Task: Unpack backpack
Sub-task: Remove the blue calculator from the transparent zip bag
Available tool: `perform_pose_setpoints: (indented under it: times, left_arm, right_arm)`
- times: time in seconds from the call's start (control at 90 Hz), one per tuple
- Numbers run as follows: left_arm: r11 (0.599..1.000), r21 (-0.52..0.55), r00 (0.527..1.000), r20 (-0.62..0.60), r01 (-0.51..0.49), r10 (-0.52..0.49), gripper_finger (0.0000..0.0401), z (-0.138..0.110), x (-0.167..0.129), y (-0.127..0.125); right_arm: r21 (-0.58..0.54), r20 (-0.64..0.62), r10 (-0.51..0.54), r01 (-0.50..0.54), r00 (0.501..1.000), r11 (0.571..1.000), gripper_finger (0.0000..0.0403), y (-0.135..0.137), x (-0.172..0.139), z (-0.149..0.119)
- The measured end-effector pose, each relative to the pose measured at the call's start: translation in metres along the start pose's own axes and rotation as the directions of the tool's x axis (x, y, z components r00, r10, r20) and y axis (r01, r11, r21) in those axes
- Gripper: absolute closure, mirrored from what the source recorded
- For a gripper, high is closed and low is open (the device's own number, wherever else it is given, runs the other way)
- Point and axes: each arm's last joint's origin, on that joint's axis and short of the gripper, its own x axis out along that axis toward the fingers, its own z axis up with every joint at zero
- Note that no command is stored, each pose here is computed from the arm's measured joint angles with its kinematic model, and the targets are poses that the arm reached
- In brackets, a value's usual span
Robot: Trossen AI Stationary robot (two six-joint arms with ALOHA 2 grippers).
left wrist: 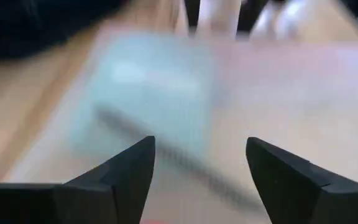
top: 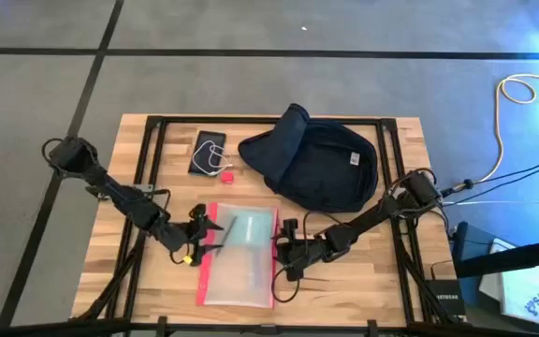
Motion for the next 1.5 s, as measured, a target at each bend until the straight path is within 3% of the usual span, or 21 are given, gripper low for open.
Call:
perform_pose_setpoints:
  times: [0.089,0.233,0.444,0.533,0.633,0.789,0.9,1.156,1.3,1.5]
  left_arm:
    - [1.0,-0.026,0.998,-0.057,-0.006,0.004,0.0162,-0.008,-0.003,-0.002]
    - [0.999,-0.032,0.996,-0.084,0.005,-0.008,0.0162,-0.014,-0.007,-0.005]
    - [0.999,-0.025,0.997,-0.061,-0.048,0.047,0.0162,-0.016,-0.006,-0.006]
    - [0.997,-0.011,0.996,-0.047,-0.08,0.079,0.0162,-0.018,-0.003,-0.006]
    - [0.994,0.029,0.992,-0.064,-0.105,0.107,0.0162,-0.022,0.003,-0.004]
    - [0.991,0.041,0.983,-0.13,-0.126,0.131,0.0162,-0.032,0.017,0.0]
    - [0.992,0.024,0.985,-0.124,-0.12,0.122,0.0162,-0.036,0.026,-0.002]
    - [0.994,0.025,0.991,-0.075,-0.106,0.107,0.0162,-0.041,0.038,-0.007]
    - [0.992,0.028,0.99,-0.072,-0.121,0.123,0.0162,-0.042,0.039,-0.007]
    - [0.992,0.04,0.992,-0.034,-0.118,0.12,0.0162,-0.04,0.039,-0.008]
  right_arm:
    - [0.019,0.006,0.01,-0.01,1.0,1.0,0.0127,0.0,0.0,0.002]
    - [0.204,0.035,0.082,-0.088,0.996,0.975,0.0127,0.005,-0.002,0.007]
    - [0.243,0.139,0.113,-0.144,0.984,0.959,0.0127,0.006,-0.002,0.018]
    - [0.224,0.137,0.22,-0.247,0.966,0.943,0.0127,0.009,-0.004,0.024]
    - [0.202,0.043,0.312,-0.314,0.949,0.928,0.0127,0.011,-0.005,0.028]
    - [0.191,-0.176,0.297,-0.264,0.938,0.946,0.0127,0.008,-0.008,0.022]
    - [0.218,-0.22,0.27,-0.223,0.937,0.95,0.0127,0.007,-0.008,0.016]
    - [0.209,-0.164,0.169,-0.134,0.972,0.969,0.0127,0.004,-0.006,0.017]
    - [0.162,-0.147,0.174,-0.15,0.974,0.975,0.0127,0.002,-0.004,0.019]
    - [0.129,0.005,0.162,-0.161,0.987,0.979,0.0127,0.003,0.003,0.031]
